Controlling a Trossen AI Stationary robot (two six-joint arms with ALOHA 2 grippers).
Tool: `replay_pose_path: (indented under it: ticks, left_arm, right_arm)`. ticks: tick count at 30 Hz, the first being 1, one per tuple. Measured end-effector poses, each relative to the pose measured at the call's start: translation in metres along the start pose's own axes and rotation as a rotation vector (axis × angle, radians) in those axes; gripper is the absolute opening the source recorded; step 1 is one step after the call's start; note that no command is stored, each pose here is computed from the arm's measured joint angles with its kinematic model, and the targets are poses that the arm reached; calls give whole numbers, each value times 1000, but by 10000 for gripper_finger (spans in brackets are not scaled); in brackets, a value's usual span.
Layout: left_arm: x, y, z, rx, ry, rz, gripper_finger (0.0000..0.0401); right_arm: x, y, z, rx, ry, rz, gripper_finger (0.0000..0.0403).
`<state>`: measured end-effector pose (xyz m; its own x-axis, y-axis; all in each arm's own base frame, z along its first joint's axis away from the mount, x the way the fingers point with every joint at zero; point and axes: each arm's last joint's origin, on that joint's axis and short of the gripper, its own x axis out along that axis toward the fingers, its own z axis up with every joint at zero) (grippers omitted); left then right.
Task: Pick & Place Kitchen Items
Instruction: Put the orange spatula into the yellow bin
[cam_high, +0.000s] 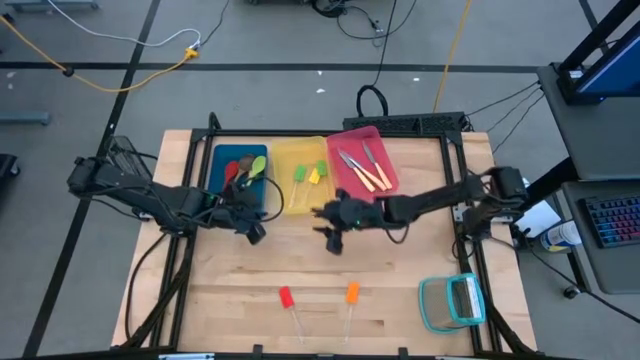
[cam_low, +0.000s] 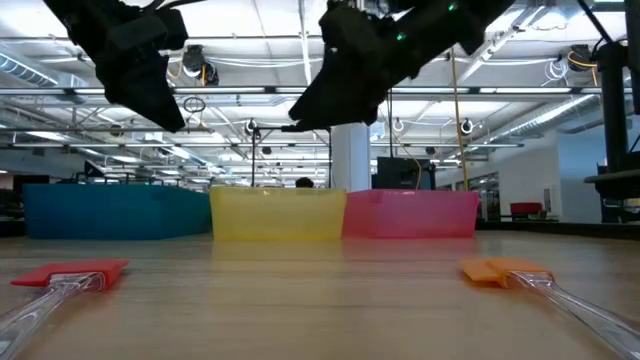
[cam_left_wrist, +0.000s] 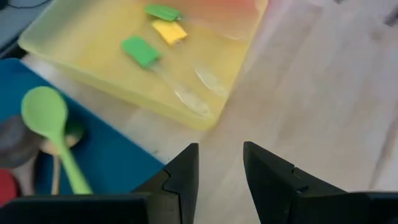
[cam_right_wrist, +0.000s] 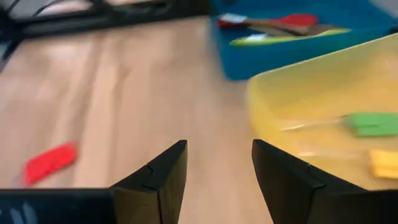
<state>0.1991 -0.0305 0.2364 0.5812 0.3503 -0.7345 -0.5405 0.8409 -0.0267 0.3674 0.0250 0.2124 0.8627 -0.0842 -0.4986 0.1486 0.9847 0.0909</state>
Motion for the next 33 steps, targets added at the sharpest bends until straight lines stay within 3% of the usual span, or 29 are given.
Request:
replay_pose_path:
  ticks: [11,22,33]
  left_arm:
    - [2,-2,1,24,-21,-36,131]
    - [2,-5,4,40,-53,-57,131]
    - [2,-5,4,76,-54,-57,131]
  right_arm:
    - [-22,62,-31,-291,187,146,179]
    - [-37,90,-53,-241,390,418,179]
    - [-47,99,-64,-442,433,471,179]
